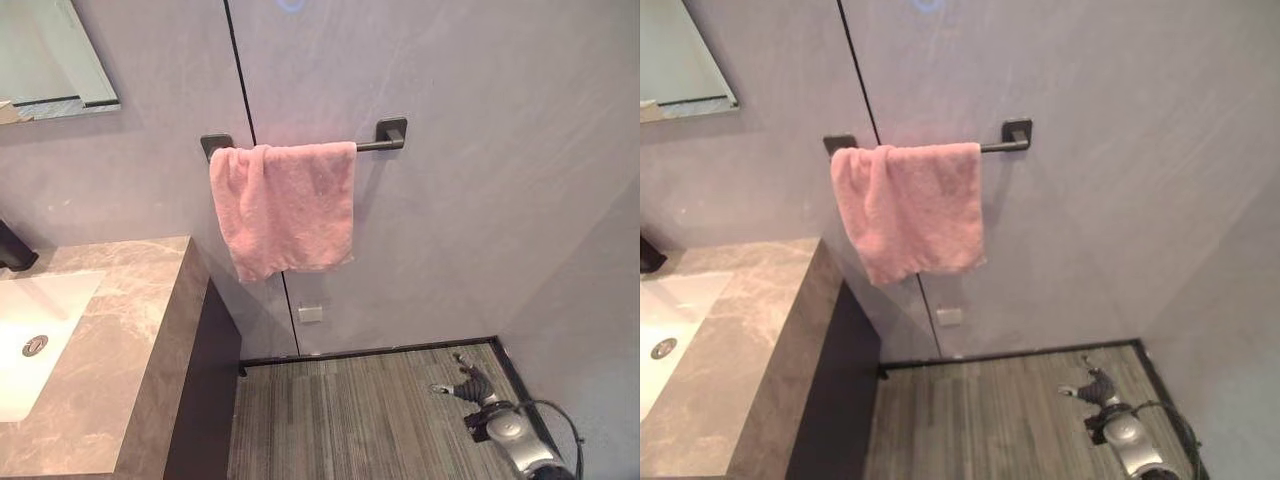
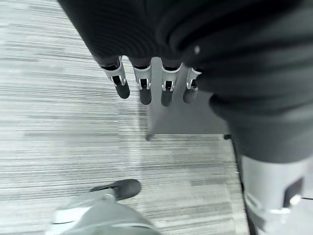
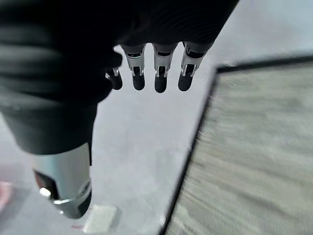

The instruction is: Put brush and paste in cup on sink, flatten towel.

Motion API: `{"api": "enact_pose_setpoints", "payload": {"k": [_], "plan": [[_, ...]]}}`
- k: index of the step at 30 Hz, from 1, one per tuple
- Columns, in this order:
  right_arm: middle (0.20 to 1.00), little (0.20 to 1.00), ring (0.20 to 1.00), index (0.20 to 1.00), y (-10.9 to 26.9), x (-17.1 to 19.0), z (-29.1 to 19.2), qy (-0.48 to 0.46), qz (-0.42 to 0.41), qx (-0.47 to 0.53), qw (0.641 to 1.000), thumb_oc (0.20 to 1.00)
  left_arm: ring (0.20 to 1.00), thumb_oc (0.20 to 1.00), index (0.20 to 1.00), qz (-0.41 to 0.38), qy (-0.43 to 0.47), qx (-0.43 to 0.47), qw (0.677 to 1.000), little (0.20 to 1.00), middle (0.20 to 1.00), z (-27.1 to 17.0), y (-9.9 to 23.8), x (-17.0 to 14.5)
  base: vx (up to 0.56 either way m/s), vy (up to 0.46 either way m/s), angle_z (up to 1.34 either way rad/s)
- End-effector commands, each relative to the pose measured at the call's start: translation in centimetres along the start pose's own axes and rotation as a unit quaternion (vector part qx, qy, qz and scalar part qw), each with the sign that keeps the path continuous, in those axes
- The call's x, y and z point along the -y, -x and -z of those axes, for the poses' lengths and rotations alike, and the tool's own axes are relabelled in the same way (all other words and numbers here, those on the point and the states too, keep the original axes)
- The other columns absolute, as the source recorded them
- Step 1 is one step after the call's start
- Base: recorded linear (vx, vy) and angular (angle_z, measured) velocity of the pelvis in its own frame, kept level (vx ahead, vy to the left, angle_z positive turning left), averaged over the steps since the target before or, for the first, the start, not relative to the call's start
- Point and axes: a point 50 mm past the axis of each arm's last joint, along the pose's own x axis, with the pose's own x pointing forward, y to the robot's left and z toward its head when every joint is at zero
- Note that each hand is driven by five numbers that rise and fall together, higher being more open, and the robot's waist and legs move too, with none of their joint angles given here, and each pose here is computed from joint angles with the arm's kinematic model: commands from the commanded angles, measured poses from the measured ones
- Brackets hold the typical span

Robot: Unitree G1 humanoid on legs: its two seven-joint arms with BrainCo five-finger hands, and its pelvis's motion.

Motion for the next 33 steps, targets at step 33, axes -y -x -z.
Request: {"api": "enact_pose_setpoints", "payload": {"k": [33], "plan": [[1.000, 1.000, 1.000, 1.000, 10.1, 15.3, -36.9, 0.345, 0.181, 0.565, 0.727, 1.000, 1.000, 1.000, 1.000, -0.044, -0.016, 0.018, 0.999, 1.000, 1.000, -2.0, -0.3, -4.7, -0.02, -0.002, 0.03]]}}
